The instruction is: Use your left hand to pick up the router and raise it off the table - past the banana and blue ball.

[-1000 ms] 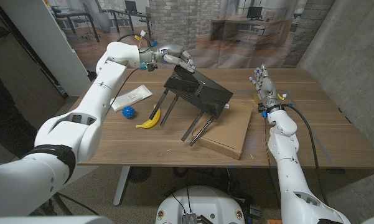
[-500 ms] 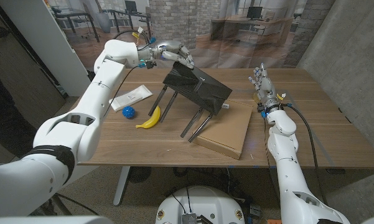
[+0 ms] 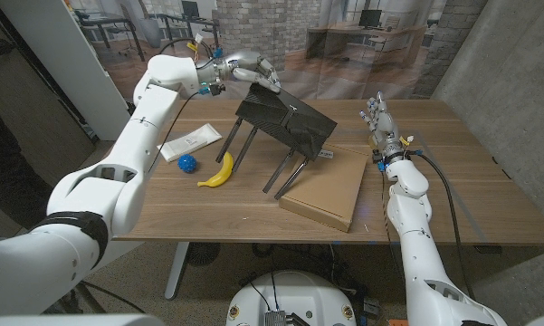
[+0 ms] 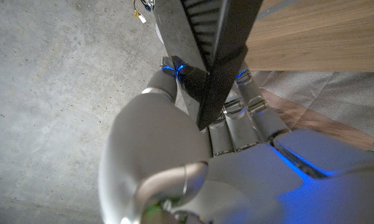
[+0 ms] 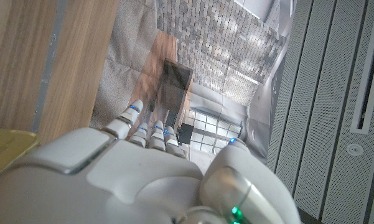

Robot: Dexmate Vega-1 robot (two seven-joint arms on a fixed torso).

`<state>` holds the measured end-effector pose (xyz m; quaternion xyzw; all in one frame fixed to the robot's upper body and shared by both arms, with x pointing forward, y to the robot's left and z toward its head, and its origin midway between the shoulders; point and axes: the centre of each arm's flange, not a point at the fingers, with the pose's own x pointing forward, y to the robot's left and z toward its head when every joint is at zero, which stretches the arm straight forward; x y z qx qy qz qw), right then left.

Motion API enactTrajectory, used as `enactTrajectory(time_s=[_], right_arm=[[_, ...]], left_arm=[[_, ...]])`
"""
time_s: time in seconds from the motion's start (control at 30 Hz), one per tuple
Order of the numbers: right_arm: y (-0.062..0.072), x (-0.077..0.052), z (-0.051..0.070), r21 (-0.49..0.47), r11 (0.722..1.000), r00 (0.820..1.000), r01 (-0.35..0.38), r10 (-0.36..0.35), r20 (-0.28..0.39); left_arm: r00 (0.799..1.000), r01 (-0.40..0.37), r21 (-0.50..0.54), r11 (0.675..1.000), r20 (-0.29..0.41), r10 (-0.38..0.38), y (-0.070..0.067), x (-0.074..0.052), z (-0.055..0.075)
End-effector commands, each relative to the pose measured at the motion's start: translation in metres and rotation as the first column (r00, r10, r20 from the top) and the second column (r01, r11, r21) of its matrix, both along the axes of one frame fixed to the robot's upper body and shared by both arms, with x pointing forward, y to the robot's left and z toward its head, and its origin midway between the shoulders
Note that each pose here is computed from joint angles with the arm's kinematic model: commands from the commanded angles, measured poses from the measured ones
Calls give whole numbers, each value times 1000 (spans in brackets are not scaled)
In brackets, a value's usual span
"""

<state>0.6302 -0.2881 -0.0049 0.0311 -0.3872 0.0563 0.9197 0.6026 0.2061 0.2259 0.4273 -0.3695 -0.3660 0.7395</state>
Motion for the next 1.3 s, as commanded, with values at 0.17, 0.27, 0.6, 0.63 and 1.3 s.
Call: enactTrajectory(time_s=[0.17,0.27,0.6,0.63,1.3], right_arm=[[8,0,0,2,1000,1000,7,-7,3],[10,-1,0,0,1000,1000,10,-10,4],[15,-7,1,-4,1000,1000,20,-20,11],[15,-7,1,-5,1000,1000,21,-21,12],[21,-14,12,-38,998,998,56,-55,33]], left_arm=[[998,-3,-44,999,64,6,9,-7,16],[997,0,-56,998,74,4,11,-8,18],[995,6,-64,998,104,1,14,-12,23],[994,7,-64,998,105,0,15,-12,24],[987,29,-157,987,160,-4,27,-14,27]])
